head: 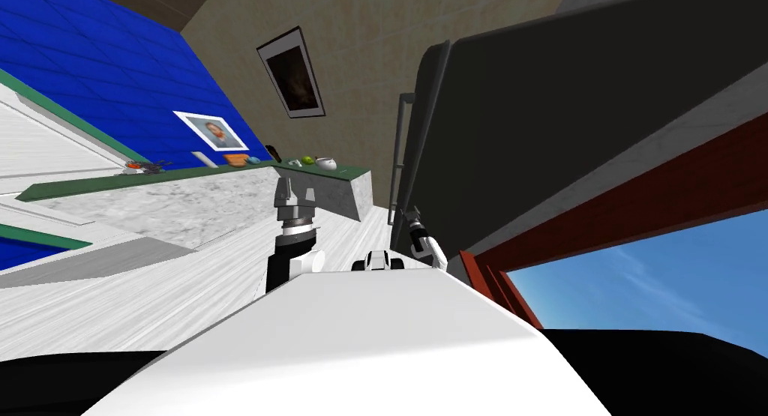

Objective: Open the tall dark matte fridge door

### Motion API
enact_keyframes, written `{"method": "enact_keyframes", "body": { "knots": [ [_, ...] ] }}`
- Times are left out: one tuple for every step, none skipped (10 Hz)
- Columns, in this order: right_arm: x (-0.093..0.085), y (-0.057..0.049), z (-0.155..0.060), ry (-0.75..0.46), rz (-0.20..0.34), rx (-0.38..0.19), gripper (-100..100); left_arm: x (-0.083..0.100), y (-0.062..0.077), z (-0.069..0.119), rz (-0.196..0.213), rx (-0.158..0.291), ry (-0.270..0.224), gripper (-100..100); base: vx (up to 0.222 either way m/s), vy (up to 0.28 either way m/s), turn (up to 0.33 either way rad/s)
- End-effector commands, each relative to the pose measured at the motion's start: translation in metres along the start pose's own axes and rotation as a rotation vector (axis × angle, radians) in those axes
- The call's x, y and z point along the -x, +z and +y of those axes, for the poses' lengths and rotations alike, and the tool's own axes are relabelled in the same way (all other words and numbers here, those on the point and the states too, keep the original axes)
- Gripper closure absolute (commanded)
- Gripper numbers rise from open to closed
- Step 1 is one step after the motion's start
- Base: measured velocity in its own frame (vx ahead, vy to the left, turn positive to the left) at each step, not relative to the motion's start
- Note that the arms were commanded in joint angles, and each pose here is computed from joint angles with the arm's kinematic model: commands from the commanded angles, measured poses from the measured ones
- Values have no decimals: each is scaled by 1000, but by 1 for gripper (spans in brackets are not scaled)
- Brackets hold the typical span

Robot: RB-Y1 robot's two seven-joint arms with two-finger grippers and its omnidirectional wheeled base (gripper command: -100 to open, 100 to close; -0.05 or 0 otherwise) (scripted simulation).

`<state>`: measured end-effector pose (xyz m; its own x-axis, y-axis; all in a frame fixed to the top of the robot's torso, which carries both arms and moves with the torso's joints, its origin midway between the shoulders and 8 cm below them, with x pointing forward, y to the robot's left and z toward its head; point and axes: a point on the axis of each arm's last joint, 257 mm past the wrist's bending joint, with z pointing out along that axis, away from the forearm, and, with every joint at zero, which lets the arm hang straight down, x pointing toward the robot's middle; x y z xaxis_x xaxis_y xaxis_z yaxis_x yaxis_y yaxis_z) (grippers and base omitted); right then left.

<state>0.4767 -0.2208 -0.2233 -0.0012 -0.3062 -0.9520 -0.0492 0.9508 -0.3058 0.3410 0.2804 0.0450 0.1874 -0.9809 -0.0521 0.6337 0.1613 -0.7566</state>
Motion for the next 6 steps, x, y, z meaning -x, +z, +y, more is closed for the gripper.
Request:
{"method": "enact_keyframes", "body": {
  "knots": [
    [-17,3,10,-70,45,1,-100,0,0,0,0,0,0,0,-18,22,174],
    [-30,4,9,-133,83,-14,-100,0,0,0,0,0,0,0,-23,32,234],
    [-30,4,8,-140,83,-15,-100,0,0,0,0,0,0,0,-29,21,110],
    [-43,4,6,-197,121,-31,-100,0,0,0,0,0,0,0,-22,40,232],
    [-42,4,5,-210,119,-32,-100,0,0,0,0,0,0,0,-5,26,120],
    [-55,3,1,-269,156,-48,-100,0,0,0,0,0,0,0,0,32,257]
  ]
}}
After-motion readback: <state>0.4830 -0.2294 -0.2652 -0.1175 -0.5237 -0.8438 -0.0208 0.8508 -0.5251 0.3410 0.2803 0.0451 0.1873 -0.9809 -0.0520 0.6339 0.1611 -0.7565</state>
